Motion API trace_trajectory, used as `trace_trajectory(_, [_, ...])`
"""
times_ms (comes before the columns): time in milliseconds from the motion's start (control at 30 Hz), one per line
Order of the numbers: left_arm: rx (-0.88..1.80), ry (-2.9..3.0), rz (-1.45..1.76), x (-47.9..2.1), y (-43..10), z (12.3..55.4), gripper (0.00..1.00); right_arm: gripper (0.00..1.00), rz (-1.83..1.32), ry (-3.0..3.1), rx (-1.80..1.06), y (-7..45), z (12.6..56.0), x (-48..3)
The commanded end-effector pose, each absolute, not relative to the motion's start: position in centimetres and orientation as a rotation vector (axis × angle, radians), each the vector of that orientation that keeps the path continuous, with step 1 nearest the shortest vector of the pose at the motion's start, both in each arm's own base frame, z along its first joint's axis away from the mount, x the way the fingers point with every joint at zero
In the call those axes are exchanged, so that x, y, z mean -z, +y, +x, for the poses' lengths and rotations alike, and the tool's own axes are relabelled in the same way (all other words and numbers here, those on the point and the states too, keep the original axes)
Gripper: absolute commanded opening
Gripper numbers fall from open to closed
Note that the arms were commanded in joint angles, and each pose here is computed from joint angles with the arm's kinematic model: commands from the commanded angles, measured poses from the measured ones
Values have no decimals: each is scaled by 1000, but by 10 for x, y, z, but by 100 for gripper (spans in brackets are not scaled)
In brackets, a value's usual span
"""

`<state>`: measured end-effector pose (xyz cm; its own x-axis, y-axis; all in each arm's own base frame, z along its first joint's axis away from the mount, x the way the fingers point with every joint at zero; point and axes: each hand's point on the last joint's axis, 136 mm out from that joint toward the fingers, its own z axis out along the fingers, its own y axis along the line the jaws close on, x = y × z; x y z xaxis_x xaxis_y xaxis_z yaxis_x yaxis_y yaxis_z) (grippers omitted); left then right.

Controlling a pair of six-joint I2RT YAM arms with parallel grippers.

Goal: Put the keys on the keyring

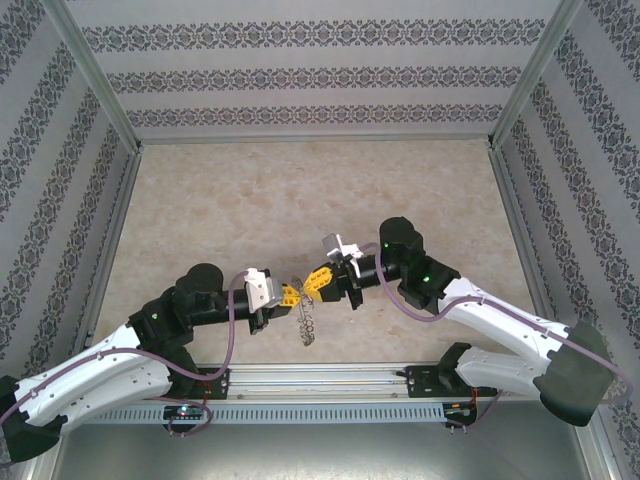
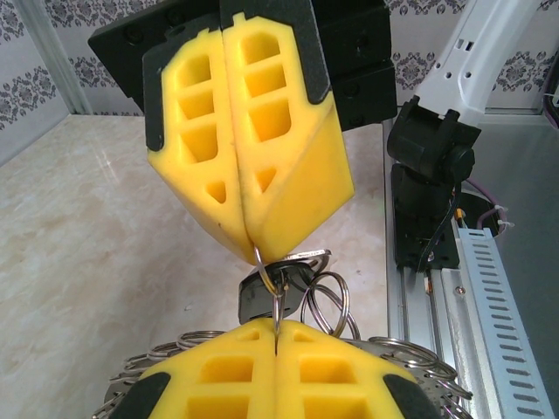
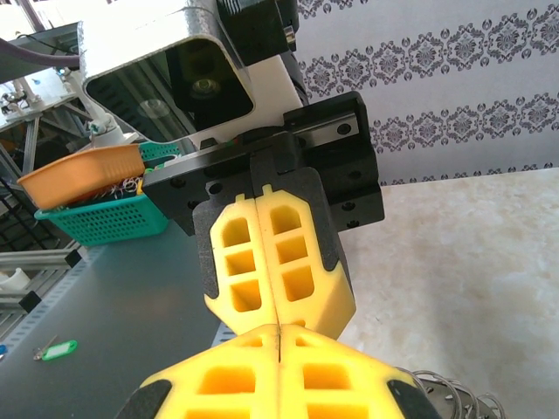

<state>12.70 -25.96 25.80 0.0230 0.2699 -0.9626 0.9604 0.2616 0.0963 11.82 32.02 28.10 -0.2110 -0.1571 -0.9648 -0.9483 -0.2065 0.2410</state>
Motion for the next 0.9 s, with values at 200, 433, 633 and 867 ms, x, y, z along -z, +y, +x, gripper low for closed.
trace_trajectory(200, [838,1339,1195,-289,-262,121,0,0,-1421,1319,-1508,320,109,-282])
trace_trajectory(433, [837,1346,1196,-287,-262,122,0,0,-1443,1286,-1519,319,105,-286])
trace_trajectory(633, [838,1354,1198,-286,-262,122,0,0,-1480,1259,-1528,315,98,-283])
trace_trajectory(867, [840,1354,1196,-288,-262,122,0,0,-1518,1211,-1518,312,93,-282])
